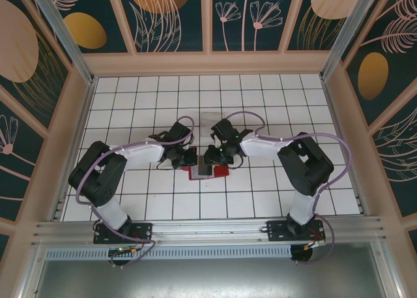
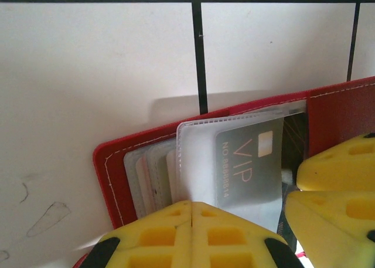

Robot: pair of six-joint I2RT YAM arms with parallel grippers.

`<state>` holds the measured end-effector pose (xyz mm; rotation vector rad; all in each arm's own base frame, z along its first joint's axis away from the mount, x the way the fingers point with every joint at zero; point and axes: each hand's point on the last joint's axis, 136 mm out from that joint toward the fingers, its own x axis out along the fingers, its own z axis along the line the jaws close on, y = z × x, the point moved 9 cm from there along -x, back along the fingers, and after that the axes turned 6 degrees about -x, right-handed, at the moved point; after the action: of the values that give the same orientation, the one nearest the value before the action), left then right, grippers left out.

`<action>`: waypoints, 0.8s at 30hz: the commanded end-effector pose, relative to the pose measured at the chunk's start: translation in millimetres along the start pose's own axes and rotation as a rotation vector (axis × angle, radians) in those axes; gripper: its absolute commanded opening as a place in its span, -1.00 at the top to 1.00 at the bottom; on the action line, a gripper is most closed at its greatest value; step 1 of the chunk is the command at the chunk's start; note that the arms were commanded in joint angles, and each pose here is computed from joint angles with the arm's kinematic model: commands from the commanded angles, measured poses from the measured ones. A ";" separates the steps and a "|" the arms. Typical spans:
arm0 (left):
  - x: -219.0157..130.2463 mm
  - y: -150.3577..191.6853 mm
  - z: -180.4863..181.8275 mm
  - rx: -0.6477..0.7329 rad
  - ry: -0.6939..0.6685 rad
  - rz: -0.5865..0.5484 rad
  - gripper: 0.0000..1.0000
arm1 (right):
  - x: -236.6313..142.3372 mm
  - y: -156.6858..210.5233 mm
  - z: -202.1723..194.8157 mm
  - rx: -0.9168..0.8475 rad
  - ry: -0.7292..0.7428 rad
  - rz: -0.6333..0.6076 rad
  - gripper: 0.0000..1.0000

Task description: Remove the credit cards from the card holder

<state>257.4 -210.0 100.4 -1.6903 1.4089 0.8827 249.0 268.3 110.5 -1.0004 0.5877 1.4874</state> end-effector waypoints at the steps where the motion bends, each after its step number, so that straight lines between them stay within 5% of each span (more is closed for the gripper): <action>1: 13.9 11.5 25.2 -0.010 -0.160 0.055 0.99 | -9.9 0.5 -1.3 -0.005 -0.012 -0.030 0.37; 24: 16.1 15.0 29.3 -0.019 -0.184 0.076 1.00 | 7.4 7.7 -17.8 0.026 -0.086 -0.008 0.38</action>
<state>258.7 -210.8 100.2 -1.6788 1.4113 0.8877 246.2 256.7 103.5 -0.9378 0.5371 1.4914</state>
